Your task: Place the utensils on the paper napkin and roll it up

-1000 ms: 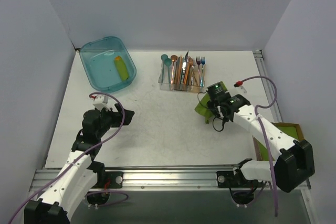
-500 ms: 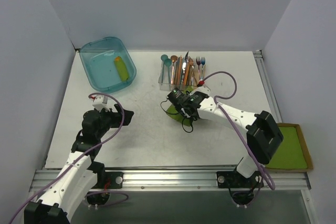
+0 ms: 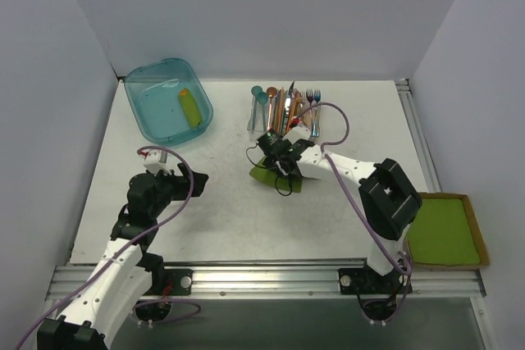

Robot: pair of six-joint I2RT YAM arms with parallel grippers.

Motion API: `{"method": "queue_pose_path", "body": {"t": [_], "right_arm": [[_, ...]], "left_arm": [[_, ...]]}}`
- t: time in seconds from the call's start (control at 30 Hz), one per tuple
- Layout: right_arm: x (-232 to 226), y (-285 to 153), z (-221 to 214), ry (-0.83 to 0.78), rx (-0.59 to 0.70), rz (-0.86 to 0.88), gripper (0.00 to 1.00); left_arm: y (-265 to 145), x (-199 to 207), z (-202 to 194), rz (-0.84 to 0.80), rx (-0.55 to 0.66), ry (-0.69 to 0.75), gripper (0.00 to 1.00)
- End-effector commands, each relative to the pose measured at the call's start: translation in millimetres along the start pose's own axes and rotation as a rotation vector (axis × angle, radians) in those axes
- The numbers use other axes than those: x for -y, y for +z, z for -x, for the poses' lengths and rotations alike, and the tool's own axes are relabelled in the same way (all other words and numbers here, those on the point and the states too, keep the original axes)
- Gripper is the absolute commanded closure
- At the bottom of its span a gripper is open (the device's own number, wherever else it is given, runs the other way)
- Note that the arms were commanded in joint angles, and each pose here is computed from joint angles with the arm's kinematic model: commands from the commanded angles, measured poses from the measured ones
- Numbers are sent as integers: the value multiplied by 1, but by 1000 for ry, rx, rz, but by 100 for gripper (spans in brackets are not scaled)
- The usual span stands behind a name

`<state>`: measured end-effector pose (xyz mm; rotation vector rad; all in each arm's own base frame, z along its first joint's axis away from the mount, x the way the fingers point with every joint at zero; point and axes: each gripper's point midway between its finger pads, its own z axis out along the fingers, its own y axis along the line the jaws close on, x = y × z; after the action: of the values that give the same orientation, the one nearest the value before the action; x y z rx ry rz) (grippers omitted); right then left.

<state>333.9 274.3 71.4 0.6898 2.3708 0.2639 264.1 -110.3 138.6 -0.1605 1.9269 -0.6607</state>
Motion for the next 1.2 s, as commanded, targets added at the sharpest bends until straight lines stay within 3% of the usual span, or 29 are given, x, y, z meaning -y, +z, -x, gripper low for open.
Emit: {"method": "queue_pose_path", "body": {"t": [0.0, 0.1, 0.23, 0.37, 0.47, 0.7, 1.17], "right_arm": [[-38, 0, 7, -77, -16, 129, 74], [-45, 1, 10, -110, -8, 157, 48], [-33, -4, 19, -160, 11, 166, 48], [-6, -10, 20, -190, 24, 142, 57], [19, -13, 14, -191, 10, 116, 74], [50, -9, -12, -212, -44, 117, 99], [90, -8, -65, -232, -68, 3, 100]], "left_arm": [[-2, 12, 23, -23, 58, 29, 6], [-2, 12, 22, -21, 55, 30, 6], [-2, 11, 22, -18, 55, 29, 6], [-2, 12, 23, -21, 57, 30, 6], [-1, 14, 22, -38, 51, 34, 6], [3, 19, 19, -65, 36, 40, 6], [4, 20, 19, -58, 37, 47, 6]]}}
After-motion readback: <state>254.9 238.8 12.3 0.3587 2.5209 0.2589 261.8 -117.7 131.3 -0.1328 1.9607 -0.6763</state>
